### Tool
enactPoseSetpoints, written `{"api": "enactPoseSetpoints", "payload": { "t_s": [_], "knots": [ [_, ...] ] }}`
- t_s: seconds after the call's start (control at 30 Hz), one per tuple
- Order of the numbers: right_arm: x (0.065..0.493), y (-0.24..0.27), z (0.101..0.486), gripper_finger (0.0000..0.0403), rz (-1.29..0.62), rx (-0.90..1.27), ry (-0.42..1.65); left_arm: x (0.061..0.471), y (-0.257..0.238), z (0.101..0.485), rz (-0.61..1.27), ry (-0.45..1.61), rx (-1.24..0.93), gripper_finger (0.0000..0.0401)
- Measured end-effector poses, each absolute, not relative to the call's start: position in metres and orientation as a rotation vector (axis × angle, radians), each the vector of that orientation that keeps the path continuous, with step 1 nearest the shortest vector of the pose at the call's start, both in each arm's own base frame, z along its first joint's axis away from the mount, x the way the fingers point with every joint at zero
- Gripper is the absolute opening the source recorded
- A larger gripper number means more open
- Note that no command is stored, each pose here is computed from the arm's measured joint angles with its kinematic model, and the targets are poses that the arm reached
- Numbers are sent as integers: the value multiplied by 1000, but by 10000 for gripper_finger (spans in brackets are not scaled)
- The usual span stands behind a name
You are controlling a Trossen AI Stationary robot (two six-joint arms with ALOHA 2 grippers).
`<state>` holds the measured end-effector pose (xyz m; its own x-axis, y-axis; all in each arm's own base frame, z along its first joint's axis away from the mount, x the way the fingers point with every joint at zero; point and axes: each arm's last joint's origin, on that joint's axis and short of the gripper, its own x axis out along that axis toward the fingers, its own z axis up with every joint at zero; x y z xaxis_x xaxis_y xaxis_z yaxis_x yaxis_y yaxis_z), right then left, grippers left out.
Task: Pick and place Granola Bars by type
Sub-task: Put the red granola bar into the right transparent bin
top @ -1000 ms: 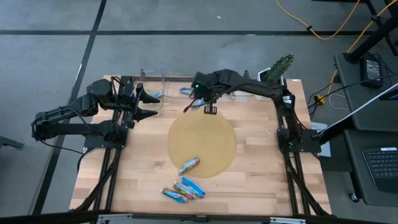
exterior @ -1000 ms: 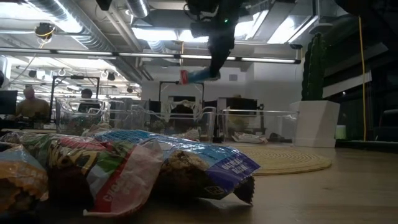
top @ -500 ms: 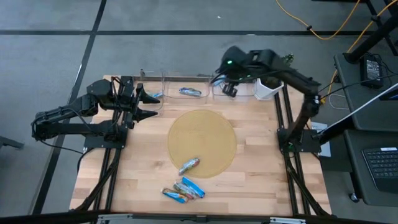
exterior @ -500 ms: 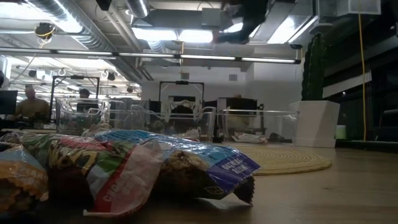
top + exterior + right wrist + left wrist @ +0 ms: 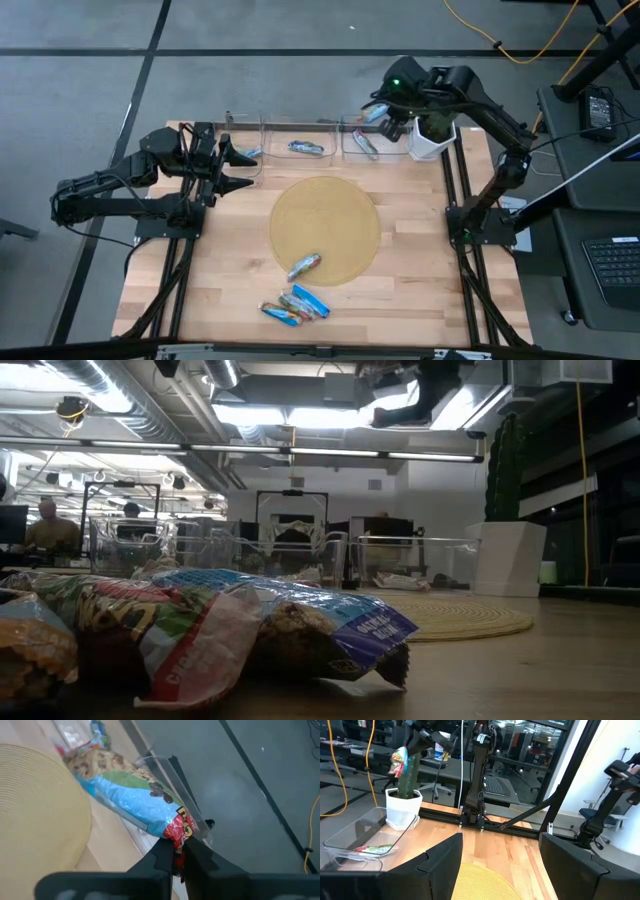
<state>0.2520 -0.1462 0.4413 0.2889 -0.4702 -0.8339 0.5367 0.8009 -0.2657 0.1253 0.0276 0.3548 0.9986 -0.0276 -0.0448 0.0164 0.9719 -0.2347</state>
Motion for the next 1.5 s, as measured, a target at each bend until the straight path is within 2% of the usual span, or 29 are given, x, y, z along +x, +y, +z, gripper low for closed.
{"api": "enactPoseSetpoints", "payload": {
  "t_s": [0.2, 0.47, 0.67, 0.87, 1.13, 1.33, 1.5],
  "knots": [
    [242, -166, 435, 18, -720, 88, 1116, 125, 28, 355, -20, 47, -236, 253],
    [233, -190, 413, 29, -747, 141, 1191, 125, 28, 355, -20, 47, -237, 253],
    [234, -205, 389, 18, -710, 185, 1217, 125, 28, 355, -20, 47, -237, 253],
    [237, -215, 361, 32, -699, 214, 1242, 125, 28, 355, -19, 48, -253, 253],
    [244, -220, 325, 17, -631, 234, 1239, 125, 28, 355, -19, 48, -263, 253],
    [246, -221, 305, 31, -612, 245, 1242, 125, 28, 355, -14, 47, -263, 253],
    [245, -223, 293, 17, -585, 250, 1248, 125, 28, 355, -12, 47, -263, 253]
  ]
}}
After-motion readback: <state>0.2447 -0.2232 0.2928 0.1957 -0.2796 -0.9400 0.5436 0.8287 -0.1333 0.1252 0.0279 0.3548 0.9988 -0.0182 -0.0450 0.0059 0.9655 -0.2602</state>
